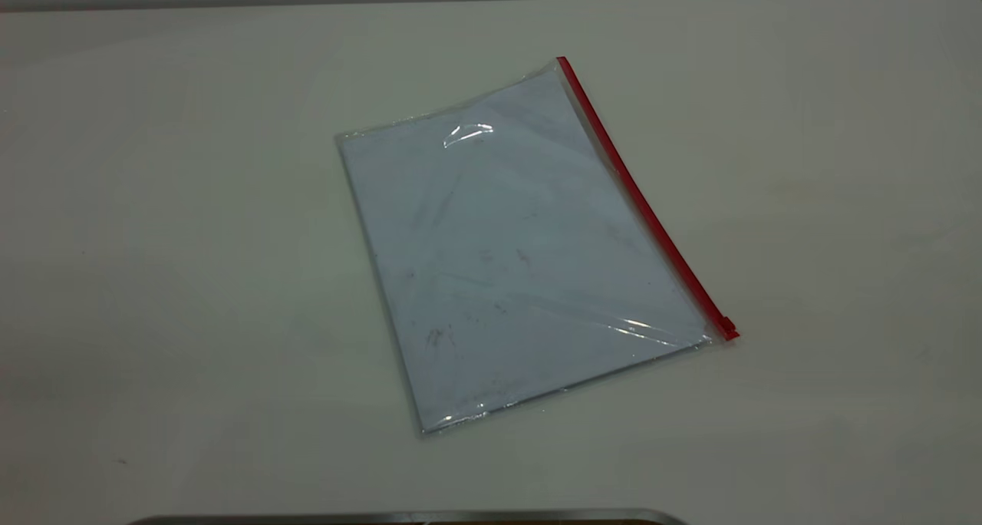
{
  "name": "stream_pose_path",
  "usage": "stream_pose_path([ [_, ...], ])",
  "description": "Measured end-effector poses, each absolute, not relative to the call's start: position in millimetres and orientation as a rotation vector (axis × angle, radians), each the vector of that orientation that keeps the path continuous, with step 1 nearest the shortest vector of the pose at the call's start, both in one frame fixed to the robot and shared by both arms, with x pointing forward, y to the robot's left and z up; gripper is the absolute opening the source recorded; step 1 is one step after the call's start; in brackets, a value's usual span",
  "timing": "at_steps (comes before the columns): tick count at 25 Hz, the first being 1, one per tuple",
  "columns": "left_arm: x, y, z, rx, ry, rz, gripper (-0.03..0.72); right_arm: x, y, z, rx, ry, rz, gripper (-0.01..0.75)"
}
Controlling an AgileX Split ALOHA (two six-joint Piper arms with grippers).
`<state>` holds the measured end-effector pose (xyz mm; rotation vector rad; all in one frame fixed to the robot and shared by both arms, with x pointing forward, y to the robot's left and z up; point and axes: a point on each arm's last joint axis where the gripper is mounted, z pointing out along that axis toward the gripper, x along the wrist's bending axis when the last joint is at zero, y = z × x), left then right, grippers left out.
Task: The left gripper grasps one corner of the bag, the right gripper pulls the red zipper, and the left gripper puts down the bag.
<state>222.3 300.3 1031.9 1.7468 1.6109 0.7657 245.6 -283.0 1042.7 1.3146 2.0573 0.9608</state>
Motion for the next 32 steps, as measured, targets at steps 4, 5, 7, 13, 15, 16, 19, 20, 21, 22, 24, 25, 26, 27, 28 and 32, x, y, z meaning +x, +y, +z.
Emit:
stream_pose_path([
  [4,222.3,300.3,1031.9,1.747,1.611,0.766,0.565,246.7,-283.7,1042.8,1.398,1.973,0.921,0.574],
  [5,222.3,300.3,1031.9,1.747,1.611,0.766,0.565,246.2,-284.0,1042.8,1.418,1.943,0.913,0.574],
  [7,222.3,300.3,1031.9,1.747,1.611,0.766,0.565,244.2,-284.5,1043.0,1.452,1.875,0.896,0.574],
  [13,222.3,300.3,1031.9,1.747,1.611,0.766,0.565,236.0,-289.3,1042.4,1.505,1.717,0.848,0.574],
  [15,222.3,300.2,1031.9,1.746,1.611,0.765,0.565,234.4,-292.5,1042.0,1.522,1.68,0.824,0.574],
  [16,222.3,300.2,1031.9,1.746,1.611,0.765,0.565,233.0,-294.0,1041.9,1.529,1.657,0.817,0.574],
  [19,222.3,300.2,1031.9,1.746,1.611,0.765,0.565,230.6,-295.7,1041.7,1.539,1.62,0.815,0.574],
  [20,222.3,300.2,1031.9,1.746,1.611,0.765,0.565,230.6,-295.8,1041.7,1.541,1.618,0.815,0.574],
  [21,222.3,300.2,1031.9,1.746,1.611,0.765,0.565,230.6,-295.9,1041.7,1.543,1.616,0.815,0.574],
  [22,222.3,300.2,1031.9,1.746,1.611,0.765,0.565,230.5,-296.0,1041.7,1.544,1.615,0.814,0.574],
  [24,222.3,300.2,1031.9,1.746,1.611,0.765,0.565,230.5,-296.1,1041.7,1.548,1.612,0.815,0.574],
  [25,222.3,300.2,1031.9,1.746,1.611,0.765,0.565,230.5,-296.1,1041.7,1.548,1.612,0.815,0.574],
  [26,222.3,300.2,1031.9,1.746,1.611,0.765,0.565,230.5,-296.1,1041.7,1.548,1.612,0.815,0.574],
  [27,222.3,300.2,1031.9,1.746,1.611,0.765,0.565,230.5,-296.1,1041.7,1.548,1.612,0.815,0.574],
  [28,222.3,300.2,1031.9,1.746,1.611,0.765,0.565,230.5,-296.1,1041.7,1.548,1.612,0.815,0.574],
  [32,222.3,300.2,1031.9,1.746,1.611,0.765,0.565,230.5,-296.1,1041.7,1.548,1.612,0.815,0.574],
])
